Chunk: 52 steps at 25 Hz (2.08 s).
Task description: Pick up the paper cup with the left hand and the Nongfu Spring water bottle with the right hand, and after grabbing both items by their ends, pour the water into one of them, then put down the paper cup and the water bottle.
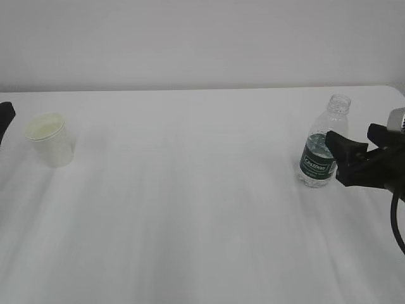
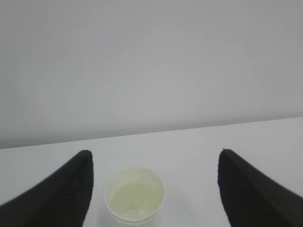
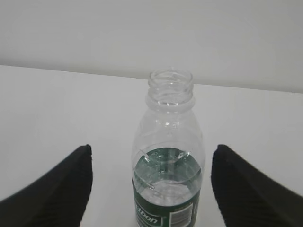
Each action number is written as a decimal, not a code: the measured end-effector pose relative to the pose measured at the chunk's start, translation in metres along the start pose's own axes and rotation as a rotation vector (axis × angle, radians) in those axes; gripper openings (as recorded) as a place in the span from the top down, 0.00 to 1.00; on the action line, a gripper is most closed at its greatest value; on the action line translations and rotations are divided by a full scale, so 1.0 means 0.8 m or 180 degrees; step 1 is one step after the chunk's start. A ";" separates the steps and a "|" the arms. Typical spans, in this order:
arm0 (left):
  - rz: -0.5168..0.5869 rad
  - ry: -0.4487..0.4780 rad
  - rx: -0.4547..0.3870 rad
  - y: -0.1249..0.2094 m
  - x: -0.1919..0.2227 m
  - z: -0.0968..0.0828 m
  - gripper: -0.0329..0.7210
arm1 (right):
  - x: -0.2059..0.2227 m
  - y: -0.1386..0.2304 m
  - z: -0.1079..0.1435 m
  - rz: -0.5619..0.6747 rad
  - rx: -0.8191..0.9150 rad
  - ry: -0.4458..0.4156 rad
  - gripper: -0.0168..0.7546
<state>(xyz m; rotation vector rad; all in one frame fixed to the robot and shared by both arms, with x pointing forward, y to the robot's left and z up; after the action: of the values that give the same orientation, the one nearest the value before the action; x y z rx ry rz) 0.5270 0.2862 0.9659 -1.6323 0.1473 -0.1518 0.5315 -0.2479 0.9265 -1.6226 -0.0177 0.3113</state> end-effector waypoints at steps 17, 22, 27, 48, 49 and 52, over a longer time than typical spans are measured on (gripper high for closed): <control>-0.0197 -0.0074 -0.0059 -0.043 -0.020 -0.003 0.18 | -0.030 -0.035 -0.003 0.0045 -0.0027 0.0044 0.21; -0.0197 -0.0115 -0.0052 -0.053 -0.028 -0.004 0.18 | -0.040 -0.046 -0.005 0.0040 -0.0008 0.0080 0.21; -0.0251 -0.0158 -0.0033 -0.068 -0.038 -0.005 0.18 | -0.050 -0.052 -0.005 0.0095 -0.0012 0.0089 0.21; -0.0468 -0.0299 -0.0050 -0.121 -0.092 -0.014 0.22 | -0.100 -0.096 -0.007 -0.0022 -0.0031 0.0140 0.21; -0.0462 -0.0295 -0.0068 -0.122 -0.094 -0.015 0.22 | -0.103 -0.098 -0.007 -0.0026 -0.0032 0.0142 0.21; -0.0416 -0.0288 -0.0043 -0.124 -0.101 -0.018 0.22 | -0.111 -0.101 -0.007 -0.0033 -0.0034 0.0149 0.21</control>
<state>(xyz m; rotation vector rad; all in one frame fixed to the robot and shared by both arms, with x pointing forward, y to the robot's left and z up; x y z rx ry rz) 0.4451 0.2941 1.0650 -1.6594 -0.0276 -0.1769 0.4614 -0.2645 1.0230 -1.6395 0.0078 0.2657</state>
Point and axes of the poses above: a point on each arm's last joint axis where the gripper is mounted, x pointing out along that axis toward the gripper, z along the wrist's bending axis when the last joint is at zero, y = z × x, the point moved 5 cm from there along x, pointing out along that axis toward the gripper, and after that the axes turned 1 degree about -x, right-handed, at the moved point
